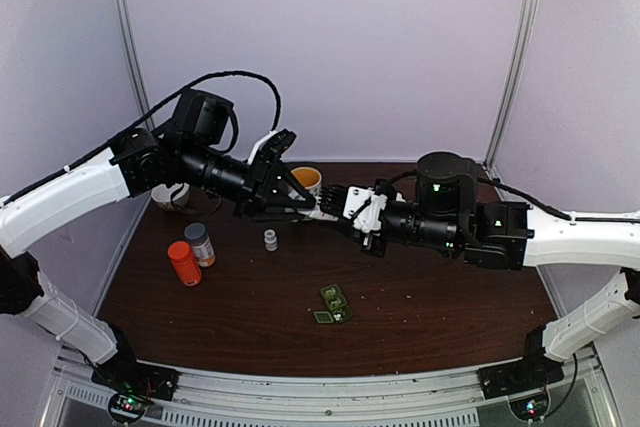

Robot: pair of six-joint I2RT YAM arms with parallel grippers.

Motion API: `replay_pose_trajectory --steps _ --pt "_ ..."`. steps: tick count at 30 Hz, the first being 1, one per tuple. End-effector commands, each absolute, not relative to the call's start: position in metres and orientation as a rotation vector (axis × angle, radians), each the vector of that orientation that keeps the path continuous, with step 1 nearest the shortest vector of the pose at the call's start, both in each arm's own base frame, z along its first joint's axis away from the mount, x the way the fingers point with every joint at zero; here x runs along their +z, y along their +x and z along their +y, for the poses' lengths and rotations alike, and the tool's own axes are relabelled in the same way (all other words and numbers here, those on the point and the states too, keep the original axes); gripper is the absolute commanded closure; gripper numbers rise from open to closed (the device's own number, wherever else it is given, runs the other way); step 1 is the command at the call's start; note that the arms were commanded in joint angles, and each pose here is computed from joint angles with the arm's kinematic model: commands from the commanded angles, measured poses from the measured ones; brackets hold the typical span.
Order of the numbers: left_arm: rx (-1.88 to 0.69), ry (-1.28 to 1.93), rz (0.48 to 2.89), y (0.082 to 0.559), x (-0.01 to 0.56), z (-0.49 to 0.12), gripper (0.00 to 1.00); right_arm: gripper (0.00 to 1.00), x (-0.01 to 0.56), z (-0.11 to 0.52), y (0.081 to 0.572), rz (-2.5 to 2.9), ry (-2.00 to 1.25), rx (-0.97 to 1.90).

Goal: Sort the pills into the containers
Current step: Screw the lid of the pill bottle onto the pill bottle.

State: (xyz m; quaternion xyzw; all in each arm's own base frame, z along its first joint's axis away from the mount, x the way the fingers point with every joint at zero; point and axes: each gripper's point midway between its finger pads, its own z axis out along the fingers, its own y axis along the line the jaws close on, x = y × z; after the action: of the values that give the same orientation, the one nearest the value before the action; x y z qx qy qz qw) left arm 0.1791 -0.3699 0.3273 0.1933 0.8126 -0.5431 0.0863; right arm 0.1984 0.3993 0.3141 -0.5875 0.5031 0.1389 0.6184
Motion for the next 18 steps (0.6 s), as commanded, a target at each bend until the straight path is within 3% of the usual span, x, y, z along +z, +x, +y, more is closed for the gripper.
replay_pose_trajectory --steps 1,3,7,10,14,18 --pt "-1.649 0.599 2.377 0.1820 0.3322 -0.3737 0.58 1.00 0.3275 0.4016 0.1992 1.143 -1.333 0.307" --pt "-1.648 0.596 2.377 0.1828 0.3318 -0.3740 0.62 1.00 0.3277 0.4019 0.1973 1.138 -1.336 0.312" --pt "-1.660 0.607 2.384 0.1821 0.3303 -0.3764 0.52 1.00 0.3265 0.4026 0.1951 1.133 -1.345 0.308" --pt "-1.650 0.599 2.373 0.1838 0.3334 -0.3756 0.60 1.00 0.3252 0.4031 0.1948 1.134 -1.349 0.303" --pt "-1.641 0.594 2.360 0.1852 0.3363 -0.3746 0.60 1.00 0.3233 0.4029 0.1941 1.134 -1.353 0.303" --pt "-1.642 0.601 2.348 0.1850 0.3395 -0.3742 0.51 1.00 0.3224 0.4023 0.1940 1.137 -1.357 0.301"
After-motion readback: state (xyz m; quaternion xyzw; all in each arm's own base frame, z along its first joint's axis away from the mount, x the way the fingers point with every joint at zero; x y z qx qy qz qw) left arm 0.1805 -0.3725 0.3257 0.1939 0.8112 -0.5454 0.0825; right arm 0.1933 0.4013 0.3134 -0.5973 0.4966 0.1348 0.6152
